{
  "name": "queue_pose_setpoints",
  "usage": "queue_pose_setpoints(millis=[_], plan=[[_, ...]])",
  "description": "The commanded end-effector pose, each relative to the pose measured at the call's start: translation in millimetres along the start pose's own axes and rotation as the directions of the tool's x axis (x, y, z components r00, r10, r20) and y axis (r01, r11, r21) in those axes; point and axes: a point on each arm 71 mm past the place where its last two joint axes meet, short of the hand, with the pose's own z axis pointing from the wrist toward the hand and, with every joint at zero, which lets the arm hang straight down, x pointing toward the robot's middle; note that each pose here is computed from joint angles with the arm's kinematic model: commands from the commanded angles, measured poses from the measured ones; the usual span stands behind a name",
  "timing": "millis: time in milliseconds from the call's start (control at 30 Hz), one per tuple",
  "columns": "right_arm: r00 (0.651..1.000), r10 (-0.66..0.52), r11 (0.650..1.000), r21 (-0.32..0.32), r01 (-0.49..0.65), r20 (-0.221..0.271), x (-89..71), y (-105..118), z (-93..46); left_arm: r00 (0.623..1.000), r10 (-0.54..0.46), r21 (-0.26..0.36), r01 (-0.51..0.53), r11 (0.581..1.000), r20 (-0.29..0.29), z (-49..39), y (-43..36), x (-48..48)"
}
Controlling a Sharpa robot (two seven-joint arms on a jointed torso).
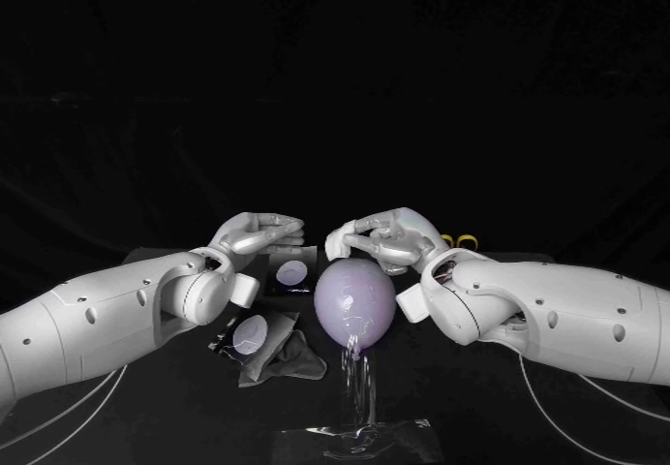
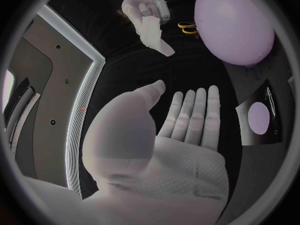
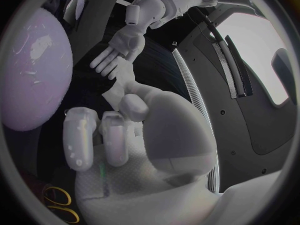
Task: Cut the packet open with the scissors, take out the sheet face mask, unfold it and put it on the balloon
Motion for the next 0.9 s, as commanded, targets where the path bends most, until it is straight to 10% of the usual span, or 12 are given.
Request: queue_pose_setpoints(millis=[33, 500, 900], plan=[[1.0, 0.023, 1.0, -0.01, -0.022, 0.021, -4.5, -1, 1.7, 0.996, 0.083, 0.047, -0.084, 0.995, 0.028, -0.7, -4.3, -3.1], [0.996, -0.007, 0.999, 0.032, 0.004, 0.084, -15.3, -8, 10.5, 0.925, 0.349, 0.221, -0.312, 0.924, -0.153, -11.9, -22.8, 37.8], [0.995, -0.041, 0.998, 0.053, 0.036, 0.094, -15.2, -10, 15.4, 0.858, 0.488, 0.219, -0.452, 0.865, -0.158, -9.3, -25.8, 64.7]])
